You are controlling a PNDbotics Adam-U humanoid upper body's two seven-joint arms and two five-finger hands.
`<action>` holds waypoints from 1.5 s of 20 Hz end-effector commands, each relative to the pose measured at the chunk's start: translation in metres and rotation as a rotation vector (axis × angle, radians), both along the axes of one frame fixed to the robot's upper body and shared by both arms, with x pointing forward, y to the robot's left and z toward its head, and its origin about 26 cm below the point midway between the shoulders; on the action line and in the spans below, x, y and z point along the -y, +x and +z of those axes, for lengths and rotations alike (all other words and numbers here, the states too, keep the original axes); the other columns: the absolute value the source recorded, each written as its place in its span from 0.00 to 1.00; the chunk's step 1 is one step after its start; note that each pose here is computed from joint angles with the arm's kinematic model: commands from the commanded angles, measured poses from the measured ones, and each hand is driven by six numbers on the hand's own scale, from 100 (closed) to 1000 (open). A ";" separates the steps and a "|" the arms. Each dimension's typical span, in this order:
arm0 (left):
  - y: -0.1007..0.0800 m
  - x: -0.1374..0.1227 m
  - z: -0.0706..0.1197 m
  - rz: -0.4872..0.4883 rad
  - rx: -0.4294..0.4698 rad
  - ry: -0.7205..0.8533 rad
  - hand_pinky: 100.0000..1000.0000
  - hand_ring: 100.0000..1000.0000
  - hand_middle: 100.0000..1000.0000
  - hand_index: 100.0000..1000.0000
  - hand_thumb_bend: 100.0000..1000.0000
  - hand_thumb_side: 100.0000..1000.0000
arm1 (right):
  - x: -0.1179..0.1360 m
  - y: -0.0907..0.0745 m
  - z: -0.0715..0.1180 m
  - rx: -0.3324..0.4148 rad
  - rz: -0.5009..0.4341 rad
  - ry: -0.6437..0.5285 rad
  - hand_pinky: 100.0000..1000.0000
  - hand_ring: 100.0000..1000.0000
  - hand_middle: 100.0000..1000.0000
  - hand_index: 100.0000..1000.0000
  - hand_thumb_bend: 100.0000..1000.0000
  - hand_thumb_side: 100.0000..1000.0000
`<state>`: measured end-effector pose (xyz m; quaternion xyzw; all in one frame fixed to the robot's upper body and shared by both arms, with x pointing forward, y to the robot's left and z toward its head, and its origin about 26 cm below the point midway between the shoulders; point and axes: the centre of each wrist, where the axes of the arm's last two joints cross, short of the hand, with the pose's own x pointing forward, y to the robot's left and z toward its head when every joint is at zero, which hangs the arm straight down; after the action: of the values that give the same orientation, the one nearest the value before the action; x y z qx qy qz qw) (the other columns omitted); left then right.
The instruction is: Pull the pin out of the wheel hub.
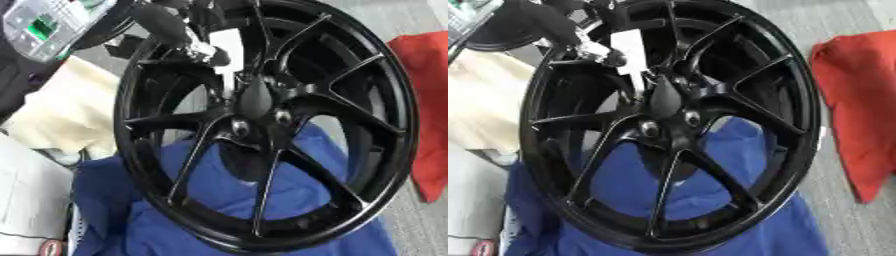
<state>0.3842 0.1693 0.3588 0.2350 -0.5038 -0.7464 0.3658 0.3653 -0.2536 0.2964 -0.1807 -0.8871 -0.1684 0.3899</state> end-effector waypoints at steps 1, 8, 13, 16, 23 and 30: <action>-0.002 0.000 0.009 0.006 0.021 0.002 0.88 0.86 0.74 0.90 0.42 0.74 | 0.001 -0.004 0.011 0.039 0.004 0.000 0.49 0.57 0.50 0.57 0.04 0.58; 0.001 0.004 0.005 -0.001 0.003 -0.001 0.86 0.81 0.70 0.89 0.39 0.74 | 0.000 -0.003 0.011 0.036 0.008 0.006 0.49 0.57 0.50 0.57 0.04 0.58; 0.003 0.006 0.002 -0.015 -0.005 0.004 0.84 0.79 0.65 0.88 0.38 0.73 | 0.000 -0.003 0.009 0.035 0.010 0.012 0.49 0.57 0.50 0.57 0.04 0.58; 0.004 0.007 0.001 -0.021 -0.010 0.002 0.82 0.75 0.61 0.87 0.36 0.72 | 0.000 -0.003 0.009 0.035 0.011 0.012 0.49 0.57 0.50 0.57 0.05 0.59; 0.006 0.008 -0.002 -0.015 -0.015 0.007 0.80 0.72 0.55 0.84 0.31 0.68 | -0.001 -0.003 0.009 0.039 0.012 0.013 0.49 0.57 0.50 0.57 0.05 0.59; 0.005 0.009 0.000 0.021 -0.019 -0.028 0.70 0.54 0.37 0.71 0.00 0.48 | -0.001 -0.003 0.008 0.036 0.014 0.013 0.50 0.58 0.50 0.57 0.05 0.59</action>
<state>0.3931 0.1571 0.3457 0.2138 -0.5016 -0.7475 0.3793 0.3656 -0.2516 0.2957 -0.1700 -0.8870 -0.1759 0.3917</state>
